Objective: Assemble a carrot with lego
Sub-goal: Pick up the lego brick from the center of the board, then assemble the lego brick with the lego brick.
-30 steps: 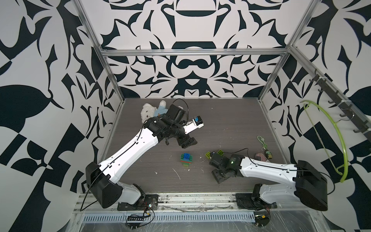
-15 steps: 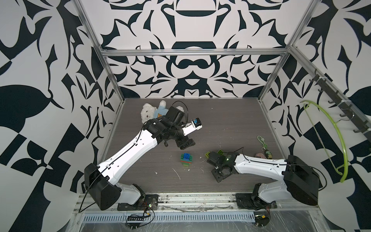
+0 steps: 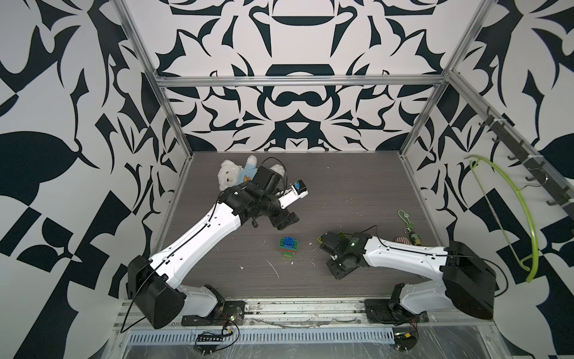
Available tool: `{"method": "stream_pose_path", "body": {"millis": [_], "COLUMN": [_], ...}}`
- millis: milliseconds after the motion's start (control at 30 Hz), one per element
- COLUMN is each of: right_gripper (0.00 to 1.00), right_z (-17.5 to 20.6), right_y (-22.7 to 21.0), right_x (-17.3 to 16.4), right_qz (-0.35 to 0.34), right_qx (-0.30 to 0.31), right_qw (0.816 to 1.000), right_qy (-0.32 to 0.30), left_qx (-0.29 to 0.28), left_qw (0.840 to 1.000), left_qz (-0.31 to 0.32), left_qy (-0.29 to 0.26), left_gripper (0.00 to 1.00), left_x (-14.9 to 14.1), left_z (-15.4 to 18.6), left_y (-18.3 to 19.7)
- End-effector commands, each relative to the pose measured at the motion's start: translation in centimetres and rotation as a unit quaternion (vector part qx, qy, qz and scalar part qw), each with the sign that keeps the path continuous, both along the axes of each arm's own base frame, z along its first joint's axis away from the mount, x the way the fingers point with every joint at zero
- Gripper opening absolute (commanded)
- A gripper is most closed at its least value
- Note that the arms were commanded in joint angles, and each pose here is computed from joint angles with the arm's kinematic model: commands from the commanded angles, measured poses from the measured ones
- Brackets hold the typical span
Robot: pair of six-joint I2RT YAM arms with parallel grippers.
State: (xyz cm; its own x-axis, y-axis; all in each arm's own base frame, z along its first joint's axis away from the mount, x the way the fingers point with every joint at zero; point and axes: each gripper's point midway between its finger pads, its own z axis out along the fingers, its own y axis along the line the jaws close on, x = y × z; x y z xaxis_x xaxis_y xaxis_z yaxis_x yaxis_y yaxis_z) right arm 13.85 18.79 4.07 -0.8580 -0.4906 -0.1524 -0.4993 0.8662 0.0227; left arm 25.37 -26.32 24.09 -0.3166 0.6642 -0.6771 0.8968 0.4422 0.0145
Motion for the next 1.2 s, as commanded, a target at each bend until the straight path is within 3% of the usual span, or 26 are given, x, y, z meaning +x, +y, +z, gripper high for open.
{"method": "stream_pose_path", "body": {"millis": [0, 200, 433, 800, 1167], "right_gripper": [0.28, 0.28, 0.29, 0.29, 0.29], "right_z": [5.7, 12.8, 16.6, 16.1, 13.7], "right_y": [2.1, 4.7, 8.2, 13.7, 17.2], "right_x": [1.0, 1.5, 2.9, 4.7, 5.5], "right_qz": [0.035, 0.143, 0.274, 0.391, 0.430], "right_qx": [0.065, 0.077, 0.051, 0.040, 0.019], "right_qw": [0.996, 0.985, 0.960, 0.919, 0.903], "right_qy": [-0.040, -0.052, -0.039, -0.026, -0.005], "left_qx": [-0.040, -0.092, -0.119, -0.131, -0.126], "left_qw": [0.995, 0.967, 0.922, 0.872, 0.869], "left_qz": [0.086, 0.235, 0.361, 0.464, 0.472], "left_qy": [0.015, 0.046, 0.079, 0.084, 0.080], "left_gripper": [0.72, 0.73, 0.73, 0.76, 0.77], "left_x": [1.5, 4.7, 7.7, 8.7, 8.8], "left_z": [1.4, 2.4, 2.3, -0.8, -1.3], "left_y": [2.3, 7.5, 12.6, 18.6, 19.3]}}
